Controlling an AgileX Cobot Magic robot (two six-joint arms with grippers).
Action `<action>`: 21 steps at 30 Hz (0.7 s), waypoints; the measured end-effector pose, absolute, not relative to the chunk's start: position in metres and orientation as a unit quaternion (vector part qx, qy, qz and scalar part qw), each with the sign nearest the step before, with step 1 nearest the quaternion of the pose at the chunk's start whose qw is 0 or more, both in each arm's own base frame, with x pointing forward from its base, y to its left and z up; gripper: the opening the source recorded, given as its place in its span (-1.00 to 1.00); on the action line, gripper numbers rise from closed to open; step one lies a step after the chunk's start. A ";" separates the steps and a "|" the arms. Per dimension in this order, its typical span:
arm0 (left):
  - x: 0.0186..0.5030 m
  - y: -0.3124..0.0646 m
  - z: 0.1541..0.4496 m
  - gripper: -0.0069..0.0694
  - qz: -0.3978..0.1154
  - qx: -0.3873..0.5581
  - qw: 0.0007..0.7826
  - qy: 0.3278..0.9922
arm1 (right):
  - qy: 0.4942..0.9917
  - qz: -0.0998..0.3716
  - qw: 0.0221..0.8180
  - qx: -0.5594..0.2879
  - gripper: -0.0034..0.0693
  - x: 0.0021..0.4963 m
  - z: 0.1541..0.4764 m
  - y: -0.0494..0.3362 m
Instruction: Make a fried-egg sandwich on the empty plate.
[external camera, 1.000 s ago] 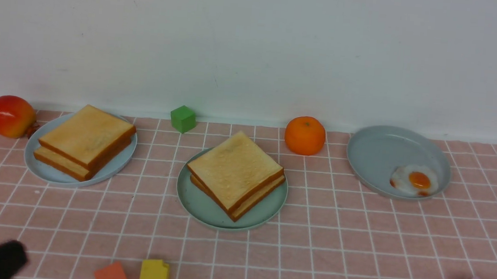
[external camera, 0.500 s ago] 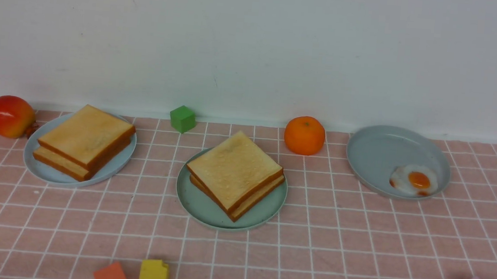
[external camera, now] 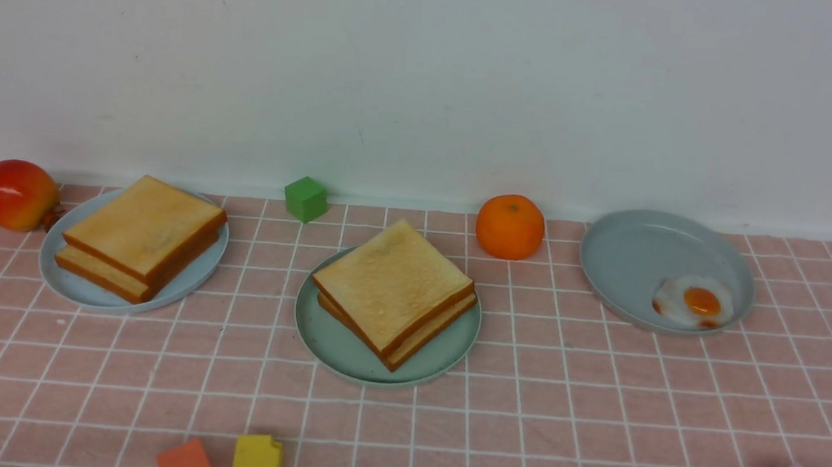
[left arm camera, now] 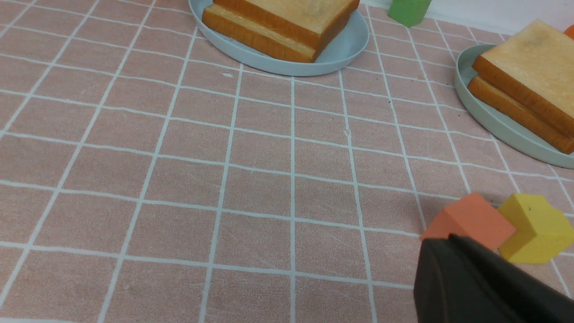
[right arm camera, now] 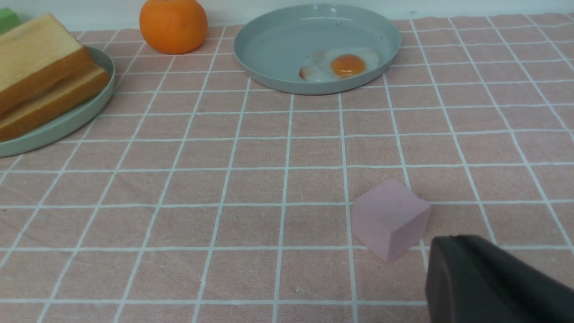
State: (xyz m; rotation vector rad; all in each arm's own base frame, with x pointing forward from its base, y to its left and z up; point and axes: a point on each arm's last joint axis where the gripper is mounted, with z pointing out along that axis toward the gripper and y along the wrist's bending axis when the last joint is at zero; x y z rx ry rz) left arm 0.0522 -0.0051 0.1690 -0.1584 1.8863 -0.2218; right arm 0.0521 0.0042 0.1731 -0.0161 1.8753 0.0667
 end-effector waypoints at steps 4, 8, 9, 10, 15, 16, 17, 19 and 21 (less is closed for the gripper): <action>0.052 -0.005 0.169 -0.85 -0.095 -0.068 0.579 0.807 | 0.806 0.029 0.591 -0.007 -0.84 0.052 0.173 0.004; 0.052 -0.005 0.169 -0.85 -0.095 -0.068 0.580 0.806 | 0.806 0.029 0.591 -0.007 -0.82 0.052 0.173 0.004; 0.052 -0.005 0.169 -0.85 -0.095 -0.068 0.580 0.806 | 0.806 0.029 0.591 -0.007 -0.82 0.052 0.173 0.004; 0.052 -0.005 0.169 -0.85 -0.095 -0.068 0.580 0.806 | 0.806 0.029 0.591 -0.007 -0.82 0.052 0.173 0.004; 0.052 -0.005 0.169 -0.85 -0.095 -0.068 0.580 0.806 | 0.806 0.029 0.591 -0.007 -0.82 0.052 0.173 0.004; 0.052 -0.005 0.169 -0.85 -0.095 -0.068 0.581 0.806 | 0.806 0.029 0.591 -0.007 -0.82 0.052 0.173 0.004; 0.052 -0.005 0.169 -0.85 -0.095 -0.068 0.581 0.806 | 0.806 0.029 0.591 -0.007 -0.81 0.052 0.173 0.004; 0.052 -0.005 0.169 -0.85 -0.095 -0.068 0.581 0.806 | 0.806 0.029 0.591 -0.007 -0.81 0.052 0.173 0.004; 0.052 -0.005 0.169 -0.85 -0.095 -0.068 0.581 0.806 | 0.806 0.029 0.591 -0.007 -0.80 0.052 0.173 0.004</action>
